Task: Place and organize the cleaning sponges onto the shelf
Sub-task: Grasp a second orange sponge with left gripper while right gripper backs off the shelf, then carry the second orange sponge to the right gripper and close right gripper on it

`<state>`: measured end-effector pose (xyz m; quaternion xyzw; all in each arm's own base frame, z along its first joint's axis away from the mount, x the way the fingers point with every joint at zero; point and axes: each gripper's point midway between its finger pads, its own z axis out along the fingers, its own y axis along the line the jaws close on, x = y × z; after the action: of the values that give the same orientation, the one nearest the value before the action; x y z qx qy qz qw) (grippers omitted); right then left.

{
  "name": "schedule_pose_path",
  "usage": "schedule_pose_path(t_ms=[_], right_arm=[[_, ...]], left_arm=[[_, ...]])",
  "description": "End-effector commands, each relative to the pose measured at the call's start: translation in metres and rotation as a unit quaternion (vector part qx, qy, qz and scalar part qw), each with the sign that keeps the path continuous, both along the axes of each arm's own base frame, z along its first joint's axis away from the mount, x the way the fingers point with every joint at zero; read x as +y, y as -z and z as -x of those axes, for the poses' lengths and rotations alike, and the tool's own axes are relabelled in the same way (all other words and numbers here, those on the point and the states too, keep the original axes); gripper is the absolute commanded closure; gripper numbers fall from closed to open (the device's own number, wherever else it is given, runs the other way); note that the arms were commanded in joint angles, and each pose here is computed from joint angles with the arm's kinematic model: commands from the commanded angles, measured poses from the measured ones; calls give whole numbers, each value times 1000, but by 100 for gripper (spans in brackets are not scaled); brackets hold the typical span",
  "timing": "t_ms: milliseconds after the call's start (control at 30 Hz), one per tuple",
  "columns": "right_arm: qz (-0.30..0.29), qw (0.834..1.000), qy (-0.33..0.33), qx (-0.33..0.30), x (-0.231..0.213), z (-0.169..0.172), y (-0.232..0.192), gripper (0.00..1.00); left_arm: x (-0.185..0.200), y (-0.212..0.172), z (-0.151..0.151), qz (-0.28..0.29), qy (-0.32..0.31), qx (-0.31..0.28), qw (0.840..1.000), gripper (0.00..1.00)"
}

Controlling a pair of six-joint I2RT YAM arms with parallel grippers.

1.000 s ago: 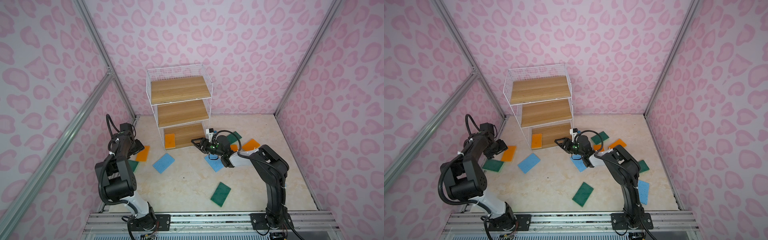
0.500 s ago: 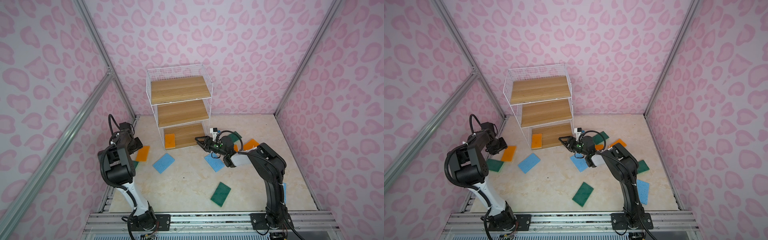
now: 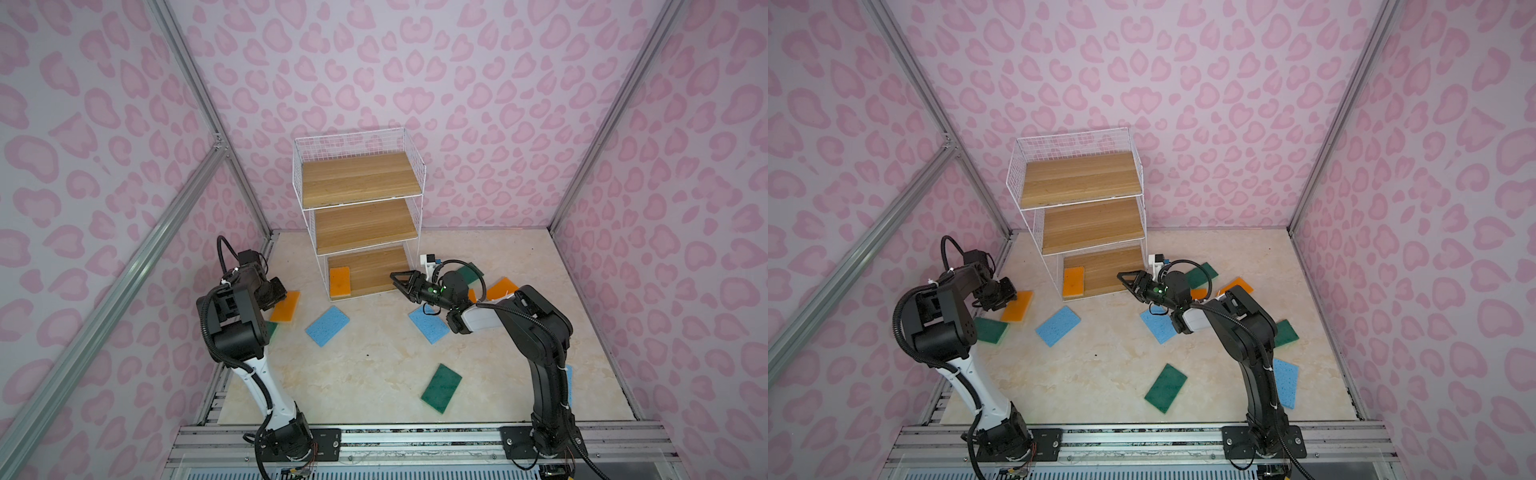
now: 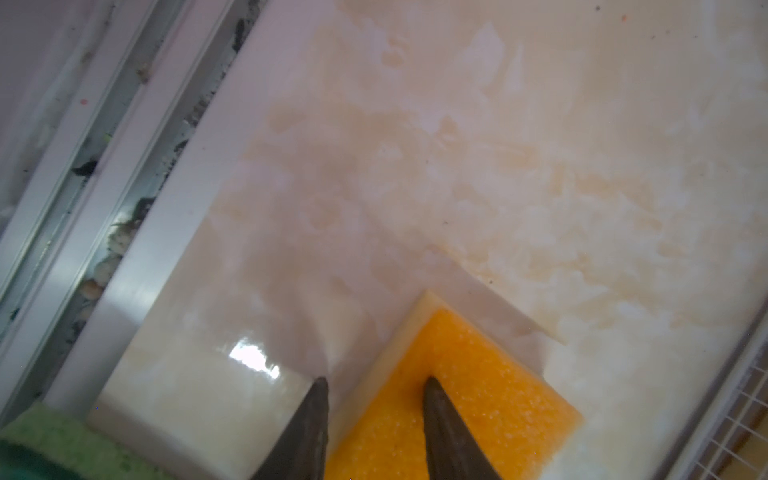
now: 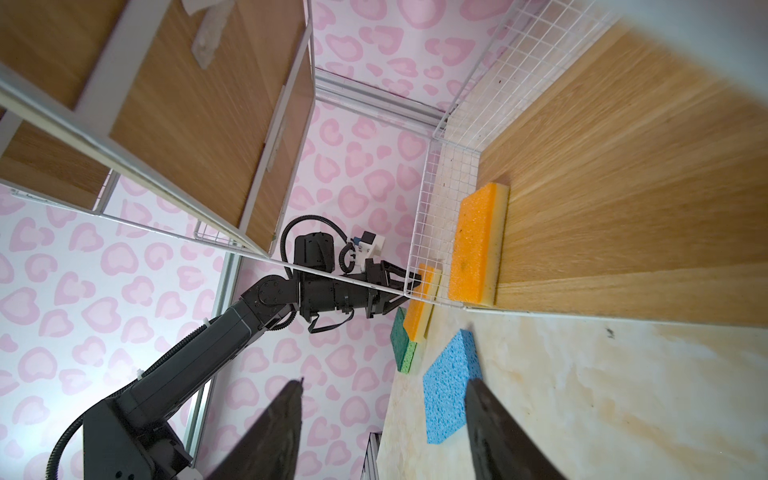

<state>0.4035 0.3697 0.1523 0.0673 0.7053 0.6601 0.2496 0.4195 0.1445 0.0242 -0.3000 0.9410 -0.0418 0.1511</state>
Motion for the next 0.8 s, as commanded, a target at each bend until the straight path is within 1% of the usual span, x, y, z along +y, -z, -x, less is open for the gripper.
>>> schedule_pose_path(t_ms=[0,100,233,367,533,633,767], right_arm=[[-6,1000,-7,-7,2,2,-2,37],[-6,1000,-7,-8,2,2,-3,37],[-6,1000,-8,-9,3,2,-4,37],[-2,1000,-10,-13,6,5,-6,37],[15,999,-18,-22,16,14,-10,37],[24,999,-28,-32,23,24,-20,37],[65,996,-33,-43,31,38,-24,38]], left_arm=[[-6,10,0,13,9,2,1000,70],[-8,11,0,18,10,0,1000,83],[-9,7,1,20,9,-5,1000,96],[-12,-4,1,28,-2,-16,999,96],[-21,-34,-4,62,-43,-59,995,96],[-26,-41,12,71,-74,-52,993,96],[-38,-61,28,92,-103,-71,988,96]])
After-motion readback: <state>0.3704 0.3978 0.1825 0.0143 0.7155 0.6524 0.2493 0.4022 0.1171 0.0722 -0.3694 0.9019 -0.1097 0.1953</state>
